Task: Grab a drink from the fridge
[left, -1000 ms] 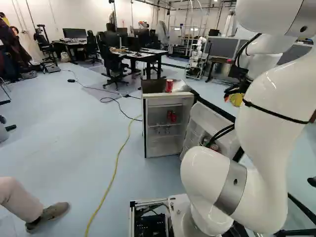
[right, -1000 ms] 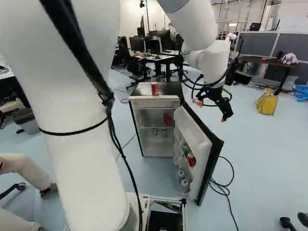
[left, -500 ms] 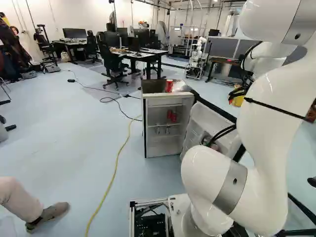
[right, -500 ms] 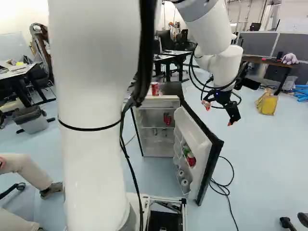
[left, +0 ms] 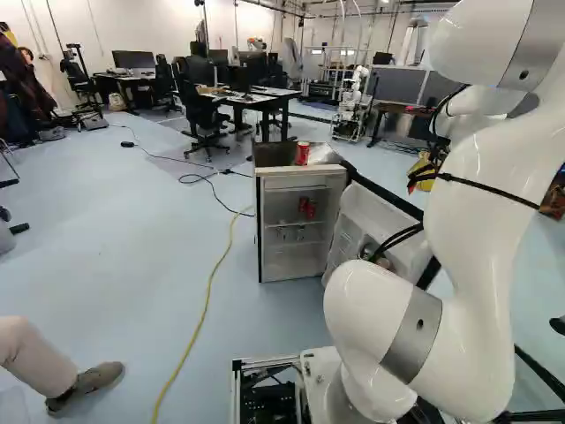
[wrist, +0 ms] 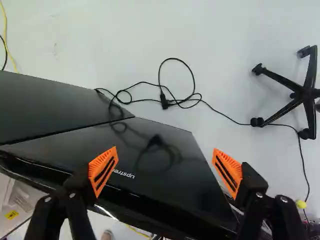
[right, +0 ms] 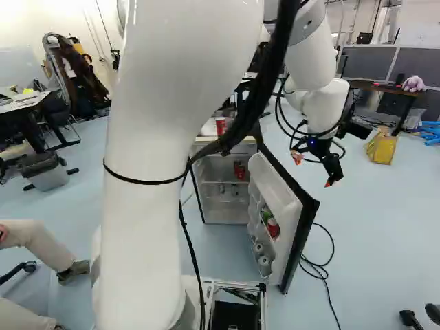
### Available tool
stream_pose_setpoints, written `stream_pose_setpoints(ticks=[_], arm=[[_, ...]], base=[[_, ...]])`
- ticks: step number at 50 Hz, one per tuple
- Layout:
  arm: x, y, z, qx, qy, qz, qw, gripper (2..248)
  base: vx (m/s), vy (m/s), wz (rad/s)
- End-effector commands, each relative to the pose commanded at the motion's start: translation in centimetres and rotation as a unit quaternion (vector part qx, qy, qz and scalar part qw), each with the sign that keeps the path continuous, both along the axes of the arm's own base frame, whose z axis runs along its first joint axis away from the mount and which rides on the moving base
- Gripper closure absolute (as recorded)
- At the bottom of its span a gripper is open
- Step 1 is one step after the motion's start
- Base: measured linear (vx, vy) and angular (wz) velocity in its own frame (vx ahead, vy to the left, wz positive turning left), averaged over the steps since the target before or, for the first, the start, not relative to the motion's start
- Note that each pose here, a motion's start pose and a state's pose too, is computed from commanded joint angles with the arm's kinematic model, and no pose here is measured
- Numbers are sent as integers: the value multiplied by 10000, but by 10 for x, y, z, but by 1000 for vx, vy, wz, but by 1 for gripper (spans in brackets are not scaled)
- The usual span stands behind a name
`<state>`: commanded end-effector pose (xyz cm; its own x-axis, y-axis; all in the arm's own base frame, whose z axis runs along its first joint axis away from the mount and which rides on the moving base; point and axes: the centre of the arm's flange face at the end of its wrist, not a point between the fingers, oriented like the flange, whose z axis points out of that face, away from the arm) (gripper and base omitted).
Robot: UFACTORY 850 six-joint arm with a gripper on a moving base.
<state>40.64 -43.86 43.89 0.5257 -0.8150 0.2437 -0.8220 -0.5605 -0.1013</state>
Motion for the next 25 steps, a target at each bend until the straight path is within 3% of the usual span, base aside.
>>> stream_pose_setpoints(ticks=[25], arm=[[6,-6,-27,147,133,-1,9998,3]], base=[[0,0,0]])
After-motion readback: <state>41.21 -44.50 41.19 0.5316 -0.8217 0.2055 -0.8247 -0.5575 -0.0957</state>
